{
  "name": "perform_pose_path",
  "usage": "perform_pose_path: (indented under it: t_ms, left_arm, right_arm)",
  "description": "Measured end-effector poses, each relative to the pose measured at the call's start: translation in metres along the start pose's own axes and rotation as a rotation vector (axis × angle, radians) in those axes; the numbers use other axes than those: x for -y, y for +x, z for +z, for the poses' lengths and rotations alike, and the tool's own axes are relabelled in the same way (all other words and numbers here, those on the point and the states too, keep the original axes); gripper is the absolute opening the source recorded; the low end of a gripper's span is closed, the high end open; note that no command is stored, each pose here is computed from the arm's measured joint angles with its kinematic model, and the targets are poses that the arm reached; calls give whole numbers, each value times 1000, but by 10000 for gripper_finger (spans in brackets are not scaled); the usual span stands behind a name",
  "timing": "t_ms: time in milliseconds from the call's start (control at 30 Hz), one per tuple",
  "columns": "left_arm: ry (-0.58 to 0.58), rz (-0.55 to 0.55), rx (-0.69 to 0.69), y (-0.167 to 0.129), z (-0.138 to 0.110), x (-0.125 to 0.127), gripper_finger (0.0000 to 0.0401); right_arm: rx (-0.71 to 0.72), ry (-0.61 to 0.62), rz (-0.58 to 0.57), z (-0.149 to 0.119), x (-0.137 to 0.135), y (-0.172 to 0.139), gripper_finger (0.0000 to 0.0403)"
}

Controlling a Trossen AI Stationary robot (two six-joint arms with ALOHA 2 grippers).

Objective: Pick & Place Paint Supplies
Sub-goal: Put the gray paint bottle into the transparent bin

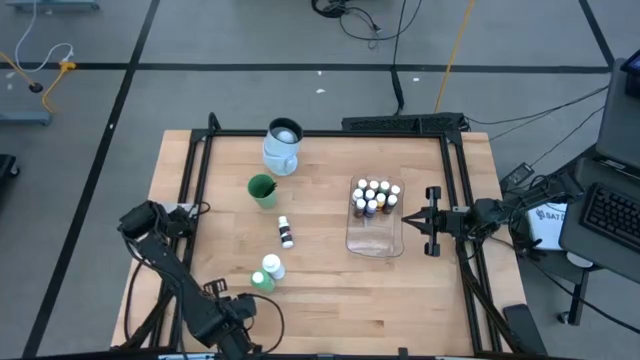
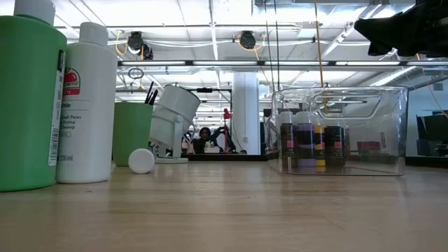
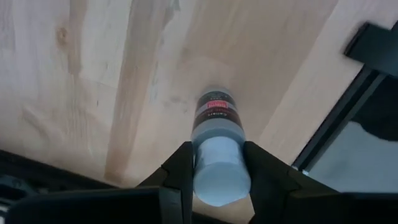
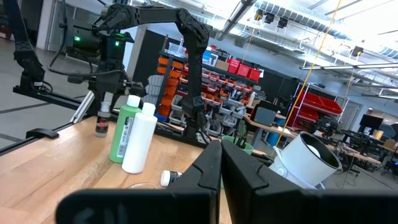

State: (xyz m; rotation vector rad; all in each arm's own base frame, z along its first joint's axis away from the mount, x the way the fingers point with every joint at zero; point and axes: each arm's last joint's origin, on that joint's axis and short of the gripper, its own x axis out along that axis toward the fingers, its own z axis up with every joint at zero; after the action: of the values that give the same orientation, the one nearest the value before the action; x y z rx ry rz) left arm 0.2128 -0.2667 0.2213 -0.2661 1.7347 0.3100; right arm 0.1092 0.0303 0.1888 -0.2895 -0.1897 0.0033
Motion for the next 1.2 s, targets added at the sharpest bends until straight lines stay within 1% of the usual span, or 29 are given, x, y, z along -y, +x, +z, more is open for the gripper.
perform_pose_path:
  t_ms: [67,167,233,267,367,467,600,733,833,900,1000,1100,1200]
  left_arm:
    - [18,-28,0,-9,3,1,104]
    - [36,-106,36,-37,12,0,103]
    - [61,-115,87,-55,18,-1,103]
    - [68,-135,112,-64,23,-2,103]
    - [39,-238,174,-97,44,-9,103]
    - [39,-267,241,-123,70,-27,103]
    - [153,-261,394,-148,109,-55,103]
    - [176,-271,541,-174,147,-93,103]
    - [196,-282,681,-191,173,-120,103]
    - [202,-284,761,-199,188,-137,103]
    - [165,-283,839,-204,209,-160,103]
    - [137,-251,849,-200,228,-177,103]
    - [152,-233,856,-196,249,-181,103]
  right_arm:
    - [0,0,0,0,0,0,4]
    - [0,1,0,0,0,0,4]
    - [0,1,0,0,0,0,4]
    - [0,1,0,0,0,0,4]
    - [0,1,0,0,0,0,4]
    - [0,1,0,0,0,0,4]
    - [-1,1,0,0,0,0,4]
    - [-9,-2,3,-1,0,0,4]
    - [-16,-4,6,-2,-1,0,4]
    - [-18,-5,7,-2,-1,0,4]
    - [-24,6,9,-2,-1,0,4]
    - [-28,18,10,-3,-1,0,4]
    - [-27,18,10,-3,-1,0,4]
